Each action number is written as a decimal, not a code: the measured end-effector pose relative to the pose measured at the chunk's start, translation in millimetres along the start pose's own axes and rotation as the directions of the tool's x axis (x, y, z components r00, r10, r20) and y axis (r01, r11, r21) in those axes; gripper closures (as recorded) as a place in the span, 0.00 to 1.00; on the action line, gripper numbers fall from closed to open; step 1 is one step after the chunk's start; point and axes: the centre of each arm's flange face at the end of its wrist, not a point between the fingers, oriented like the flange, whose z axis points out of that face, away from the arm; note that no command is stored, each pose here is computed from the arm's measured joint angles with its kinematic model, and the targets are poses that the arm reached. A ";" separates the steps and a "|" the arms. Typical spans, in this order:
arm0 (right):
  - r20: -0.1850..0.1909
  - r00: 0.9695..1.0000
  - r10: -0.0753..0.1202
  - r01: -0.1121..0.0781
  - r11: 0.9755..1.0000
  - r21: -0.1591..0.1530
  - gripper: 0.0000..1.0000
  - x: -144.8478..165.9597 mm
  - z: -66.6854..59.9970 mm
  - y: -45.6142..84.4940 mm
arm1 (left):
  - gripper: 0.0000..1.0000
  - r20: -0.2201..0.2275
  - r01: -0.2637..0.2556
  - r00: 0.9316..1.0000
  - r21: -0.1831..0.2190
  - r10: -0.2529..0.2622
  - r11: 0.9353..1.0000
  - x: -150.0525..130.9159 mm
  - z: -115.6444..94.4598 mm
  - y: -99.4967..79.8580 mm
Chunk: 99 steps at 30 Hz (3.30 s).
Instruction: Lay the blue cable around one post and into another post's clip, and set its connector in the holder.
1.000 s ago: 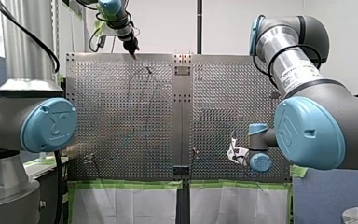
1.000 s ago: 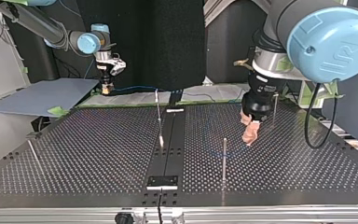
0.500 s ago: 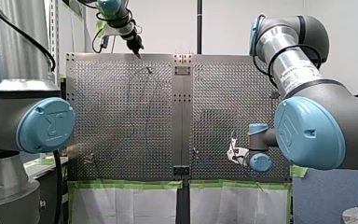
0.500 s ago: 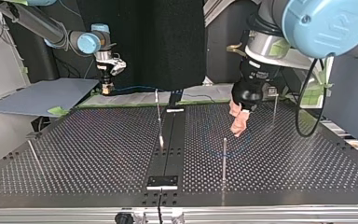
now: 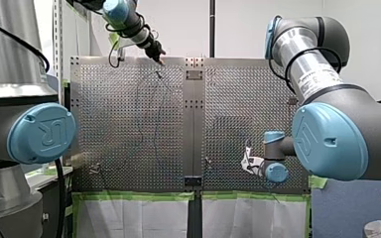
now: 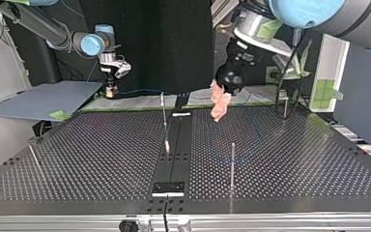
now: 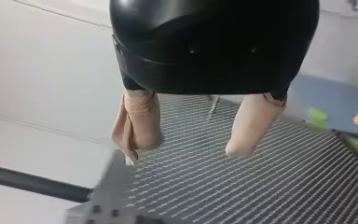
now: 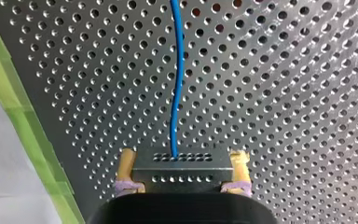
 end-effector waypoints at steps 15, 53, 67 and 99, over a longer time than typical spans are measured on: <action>0.010 1.000 -0.027 0.027 0.999 -0.035 0.39 -1.0 -2.4 0.8 | 0.00 -0.102 0.050 0.994 -0.004 -0.050 0.999 92.1 41.1 -16.1; -0.040 0.996 -0.084 0.087 0.994 0.063 0.39 97.5 -58.4 -86.3 | 0.00 -0.379 0.009 0.923 -0.150 -0.066 0.989 375.2 32.7 -40.5; -0.038 0.995 -0.095 0.098 0.991 0.096 0.39 92.2 -95.5 -104.5 | 0.00 -0.292 0.048 0.951 -0.185 -0.101 0.982 388.4 66.7 -33.0; -0.079 0.996 -0.034 0.045 0.988 0.148 0.39 123.0 -124.7 -130.5 | 0.00 -0.098 0.387 0.915 -0.067 -0.392 0.920 397.5 117.2 -45.6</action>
